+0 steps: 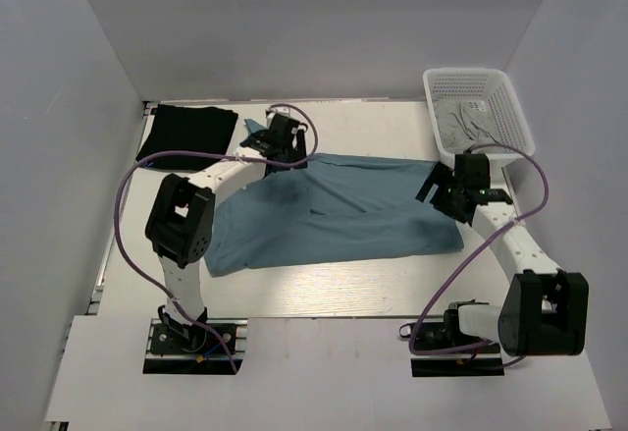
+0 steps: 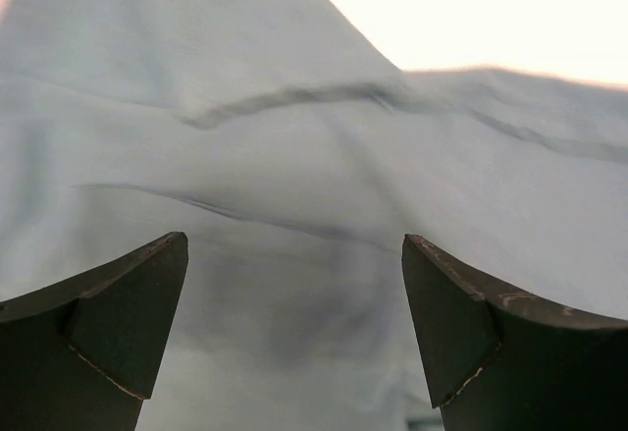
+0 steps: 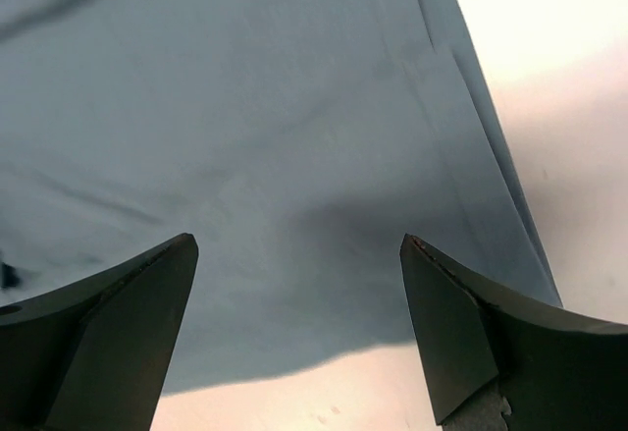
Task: Fold and stack the t-shirts
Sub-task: Grap the side of the flattened tshirt furthest away from the robot with both arms
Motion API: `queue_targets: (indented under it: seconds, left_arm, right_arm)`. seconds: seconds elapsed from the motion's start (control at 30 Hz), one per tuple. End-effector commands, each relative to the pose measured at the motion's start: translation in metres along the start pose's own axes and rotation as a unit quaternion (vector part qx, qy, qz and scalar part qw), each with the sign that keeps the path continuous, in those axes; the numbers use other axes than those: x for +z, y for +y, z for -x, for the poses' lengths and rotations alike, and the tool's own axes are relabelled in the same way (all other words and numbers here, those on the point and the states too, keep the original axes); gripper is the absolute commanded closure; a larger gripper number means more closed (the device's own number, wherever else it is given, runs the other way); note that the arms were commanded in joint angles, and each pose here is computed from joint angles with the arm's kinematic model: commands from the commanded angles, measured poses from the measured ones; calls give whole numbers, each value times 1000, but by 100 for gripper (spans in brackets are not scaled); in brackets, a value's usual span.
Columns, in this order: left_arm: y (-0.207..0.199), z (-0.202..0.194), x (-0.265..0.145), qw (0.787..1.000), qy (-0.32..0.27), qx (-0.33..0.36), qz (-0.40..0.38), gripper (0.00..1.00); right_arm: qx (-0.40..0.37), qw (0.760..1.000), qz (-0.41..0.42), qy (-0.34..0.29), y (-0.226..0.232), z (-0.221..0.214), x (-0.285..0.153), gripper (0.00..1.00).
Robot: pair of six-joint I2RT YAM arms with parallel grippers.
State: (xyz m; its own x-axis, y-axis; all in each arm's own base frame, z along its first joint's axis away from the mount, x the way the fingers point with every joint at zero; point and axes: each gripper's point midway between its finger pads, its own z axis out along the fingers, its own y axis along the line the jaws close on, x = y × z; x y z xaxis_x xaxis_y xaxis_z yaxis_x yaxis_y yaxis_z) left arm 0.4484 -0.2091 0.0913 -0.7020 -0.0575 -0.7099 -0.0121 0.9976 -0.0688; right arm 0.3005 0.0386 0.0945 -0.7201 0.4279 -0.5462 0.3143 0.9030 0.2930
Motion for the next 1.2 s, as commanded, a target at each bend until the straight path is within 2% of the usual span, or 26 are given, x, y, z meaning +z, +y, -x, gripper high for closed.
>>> queue_targets:
  seconds: [0.0, 0.03, 0.07, 0.23, 0.27, 0.4, 0.57, 0.8, 1.0, 1.03, 1.13, 1.17]
  left_arm:
    - [43, 57, -17, 994, -53, -41, 88, 0]
    - [63, 61, -10, 991, -47, -55, 112, 0]
    - [66, 81, -8, 989, -63, -69, 112, 0]
    - [88, 113, 32, 987, -69, -95, 107, 0]
    - [94, 133, 33, 985, -86, -101, 107, 0]
    - [101, 139, 79, 988, -73, -94, 102, 0]
    - [98, 149, 105, 990, -82, -88, 75, 0]
    - [104, 138, 137, 989, -92, -95, 63, 2]
    - [105, 140, 163, 988, -107, -97, 57, 34]
    - [103, 134, 168, 990, -95, -94, 51, 46]
    - [103, 116, 180, 992, -76, -91, 51, 59]
    - [104, 112, 179, 992, -74, -90, 51, 70]
  right_arm:
    - [-12, 997, 43, -64, 34, 54, -3, 10]
    - [-12, 997, 41, -60, 35, 55, 2, 10]
    - [-12, 997, 47, -65, 39, 59, 3, 10]
    - [-26, 995, 63, -79, 53, 74, 6, 10]
    - [-28, 994, 62, -83, 53, 77, 6, 10]
    - [-31, 994, 49, -94, 54, 88, 6, 10]
    - [-24, 992, 36, -115, 53, 103, 2, 10]
    - [-19, 994, 39, -96, 56, 99, 14, 10]
    - [-30, 996, 16, -78, 51, 93, 26, 10]
    - [-31, 997, 10, -75, 49, 91, 28, 10]
    - [-29, 996, 0, -87, 47, 97, 25, 10]
    - [-31, 996, -3, -85, 46, 96, 25, 10]
